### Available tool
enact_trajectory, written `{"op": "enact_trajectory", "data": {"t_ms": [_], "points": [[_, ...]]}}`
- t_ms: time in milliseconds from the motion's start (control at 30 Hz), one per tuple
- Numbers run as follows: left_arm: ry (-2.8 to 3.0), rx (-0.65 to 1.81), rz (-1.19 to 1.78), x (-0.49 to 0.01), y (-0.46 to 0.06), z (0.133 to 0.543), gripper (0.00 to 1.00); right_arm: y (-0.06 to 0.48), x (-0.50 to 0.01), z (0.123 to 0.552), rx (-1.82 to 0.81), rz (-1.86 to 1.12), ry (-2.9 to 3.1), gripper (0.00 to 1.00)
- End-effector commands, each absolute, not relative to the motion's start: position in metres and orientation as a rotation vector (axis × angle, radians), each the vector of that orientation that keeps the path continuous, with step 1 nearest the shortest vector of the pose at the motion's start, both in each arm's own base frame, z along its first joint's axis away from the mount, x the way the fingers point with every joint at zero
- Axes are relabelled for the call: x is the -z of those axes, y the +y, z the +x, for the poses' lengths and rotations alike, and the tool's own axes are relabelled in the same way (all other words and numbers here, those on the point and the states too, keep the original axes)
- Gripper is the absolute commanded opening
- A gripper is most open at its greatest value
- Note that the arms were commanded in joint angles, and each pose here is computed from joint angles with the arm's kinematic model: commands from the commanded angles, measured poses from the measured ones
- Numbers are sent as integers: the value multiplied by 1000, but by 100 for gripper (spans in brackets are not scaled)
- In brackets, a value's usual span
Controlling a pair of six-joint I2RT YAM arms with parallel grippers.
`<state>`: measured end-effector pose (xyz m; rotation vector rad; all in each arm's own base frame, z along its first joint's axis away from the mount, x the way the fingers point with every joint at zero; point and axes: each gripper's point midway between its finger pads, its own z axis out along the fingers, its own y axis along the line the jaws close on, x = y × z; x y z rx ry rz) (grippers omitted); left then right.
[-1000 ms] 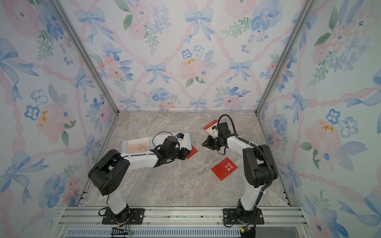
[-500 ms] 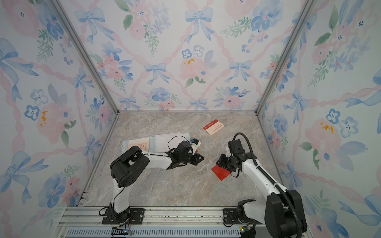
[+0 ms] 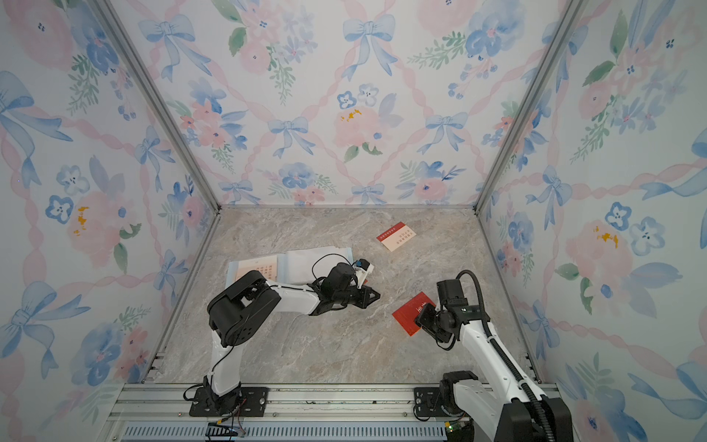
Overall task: Place the photos into the photo albums
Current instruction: Move the photo to the center of the board.
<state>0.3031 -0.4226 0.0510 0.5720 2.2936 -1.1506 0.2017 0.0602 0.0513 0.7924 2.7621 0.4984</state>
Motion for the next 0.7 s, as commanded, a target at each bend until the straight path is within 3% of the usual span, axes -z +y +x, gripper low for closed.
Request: {"op": "enact_trajectory", "data": {"t_ms": [0, 333, 667], "points": [[2308, 1167, 578, -43, -421, 301, 8, 65, -44, 206, -559, 836, 2749, 52], [2316, 1142, 551, -41, -416, 303, 8, 77, -32, 224, -603, 782, 2754, 53], [2298, 1138, 522, -54, -413, 305, 7, 144, -20, 268, -689, 581, 2795, 52]]}}
